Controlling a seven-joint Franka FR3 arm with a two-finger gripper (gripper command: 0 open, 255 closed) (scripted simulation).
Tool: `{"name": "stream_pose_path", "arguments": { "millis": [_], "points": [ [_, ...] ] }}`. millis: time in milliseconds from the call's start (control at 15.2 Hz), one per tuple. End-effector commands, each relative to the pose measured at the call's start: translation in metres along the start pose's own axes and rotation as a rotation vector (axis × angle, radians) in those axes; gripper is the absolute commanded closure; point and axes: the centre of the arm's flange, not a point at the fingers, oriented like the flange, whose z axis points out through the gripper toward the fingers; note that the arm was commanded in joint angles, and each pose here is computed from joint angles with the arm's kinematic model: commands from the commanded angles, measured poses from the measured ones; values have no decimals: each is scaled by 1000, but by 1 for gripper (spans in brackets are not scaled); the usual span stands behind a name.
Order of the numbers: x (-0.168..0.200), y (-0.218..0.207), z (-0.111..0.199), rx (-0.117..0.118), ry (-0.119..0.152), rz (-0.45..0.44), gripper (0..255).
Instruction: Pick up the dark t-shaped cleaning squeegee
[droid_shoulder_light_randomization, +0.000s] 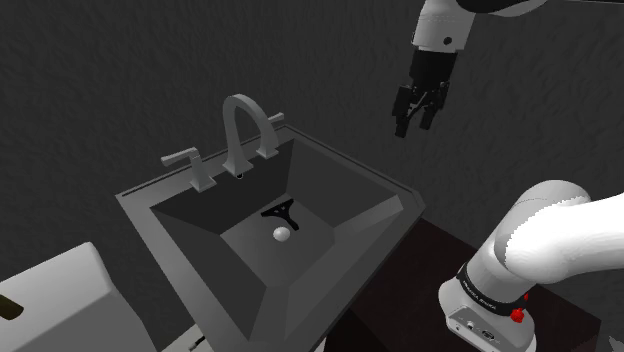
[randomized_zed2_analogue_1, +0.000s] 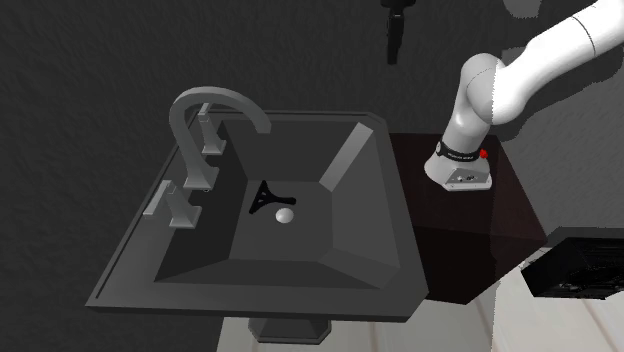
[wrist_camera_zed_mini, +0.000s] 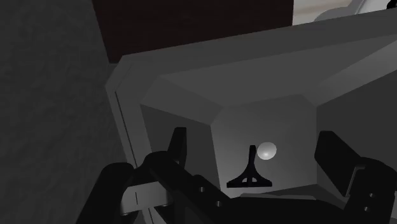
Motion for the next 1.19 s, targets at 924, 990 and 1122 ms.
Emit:
{"name": "stream_pose_path", "arguments": {
  "millis": [924,990,1122],
  "points": [
    [110,-42,141,-3,15,22,0],
    [118,-45,150,-3,16,23,0],
    [134,-50,170,-4,18,27,0]
  ]
}}
